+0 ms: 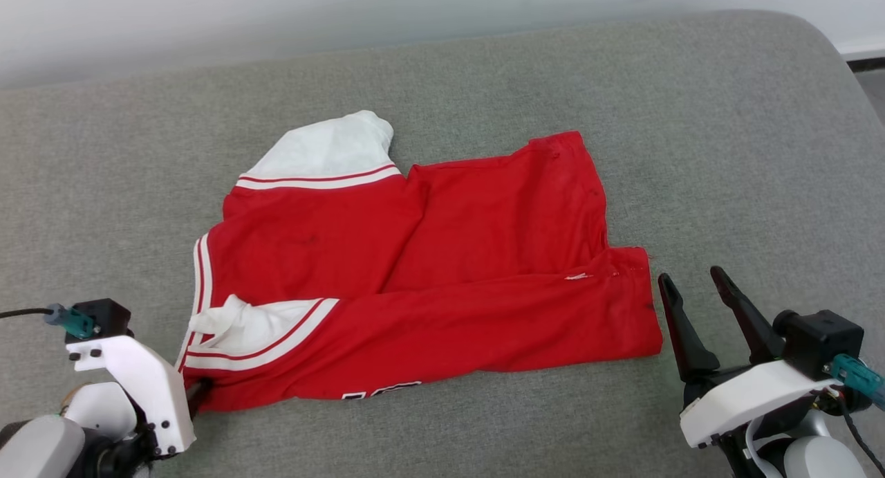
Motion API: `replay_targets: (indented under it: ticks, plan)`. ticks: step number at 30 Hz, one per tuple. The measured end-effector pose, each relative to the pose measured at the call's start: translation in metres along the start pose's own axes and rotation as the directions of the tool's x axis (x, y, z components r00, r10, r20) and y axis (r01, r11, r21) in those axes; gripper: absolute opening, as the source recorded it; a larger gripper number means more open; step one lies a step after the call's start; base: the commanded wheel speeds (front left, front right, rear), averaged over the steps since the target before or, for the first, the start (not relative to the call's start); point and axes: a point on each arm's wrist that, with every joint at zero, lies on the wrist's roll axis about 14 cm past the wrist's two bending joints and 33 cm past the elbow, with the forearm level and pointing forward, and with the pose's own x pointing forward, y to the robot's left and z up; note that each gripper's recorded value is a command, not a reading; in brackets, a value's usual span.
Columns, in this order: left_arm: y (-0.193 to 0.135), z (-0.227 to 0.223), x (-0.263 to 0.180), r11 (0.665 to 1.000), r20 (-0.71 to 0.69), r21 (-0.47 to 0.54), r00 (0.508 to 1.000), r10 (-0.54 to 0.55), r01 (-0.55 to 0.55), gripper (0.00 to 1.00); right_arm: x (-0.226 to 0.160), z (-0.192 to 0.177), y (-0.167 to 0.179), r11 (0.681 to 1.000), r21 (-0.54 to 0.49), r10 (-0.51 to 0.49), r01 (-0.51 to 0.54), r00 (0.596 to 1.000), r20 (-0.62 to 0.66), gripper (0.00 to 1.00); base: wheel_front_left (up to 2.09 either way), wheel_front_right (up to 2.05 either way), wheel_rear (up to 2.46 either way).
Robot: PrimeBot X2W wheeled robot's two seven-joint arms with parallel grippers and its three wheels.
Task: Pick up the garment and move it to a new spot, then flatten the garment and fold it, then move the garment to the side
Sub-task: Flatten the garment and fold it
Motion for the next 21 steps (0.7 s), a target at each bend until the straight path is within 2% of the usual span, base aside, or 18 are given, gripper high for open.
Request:
replay_targets:
  ticks: [1,2,3,4,8,11,13,18,21]
  plan:
    - [-0.001,-0.001,0.003,1.0,-0.014,-0.004,1.0,-0.011,0.011,0.42,0.0,-0.002,-0.003,1.0,0.003,-0.008,0.008,1.0,-0.009,1.0,0.0,0.0,0.0]
    - [-0.003,-0.002,0.006,1.0,-0.025,-0.015,1.0,-0.018,0.018,0.07,-0.001,-0.005,-0.005,1.0,0.005,-0.014,0.014,1.0,-0.016,1.0,0.0,0.0,0.0]
    - [-0.004,-0.003,0.007,0.999,-0.032,-0.02,0.999,-0.026,0.025,0.07,-0.001,-0.008,-0.007,1.0,0.01,-0.02,0.021,0.999,-0.031,1.0,0.0,0.0,0.0]
    - [-0.004,-0.003,0.008,0.999,-0.033,-0.024,0.999,-0.031,0.03,0.0,-0.002,-0.01,-0.008,1.0,0.015,-0.024,0.025,0.999,-0.042,1.0,0.0,0.0,0.0]
    - [-0.011,-0.001,0.007,0.998,0.016,-0.041,0.998,-0.053,0.053,0.0,-0.003,-0.02,-0.017,0.997,0.053,-0.041,0.048,0.992,-0.118,1.0,0.0,0.0,0.0]
    - [-0.012,0.004,0.002,0.998,0.084,-0.038,0.995,-0.051,0.054,0.0,-0.006,-0.034,-0.029,0.996,0.055,-0.057,0.071,0.972,-0.228,1.0,0.0,0.0,0.0]
    - [-0.013,0.009,-0.004,0.998,0.135,-0.033,0.99,-0.049,0.054,0.0,-0.009,-0.048,-0.034,0.995,0.058,-0.053,0.076,0.942,-0.332,1.0,0.0,0.0,0.0]
    - [-0.018,0.029,-0.025,0.998,0.273,-0.01,0.961,-0.053,0.058,0.0,-0.003,-0.059,-0.029,0.999,0.042,-0.002,0.027,0.867,-0.499,1.0,0.0,0.0,0.0]
    - [-0.023,0.039,-0.036,0.998,0.342,0.002,0.938,-0.057,0.059,0.0,0.004,-0.07,-0.016,0.999,0.038,0.046,-0.029,0.801,-0.597,1.0,0.0,0.0,0.0]
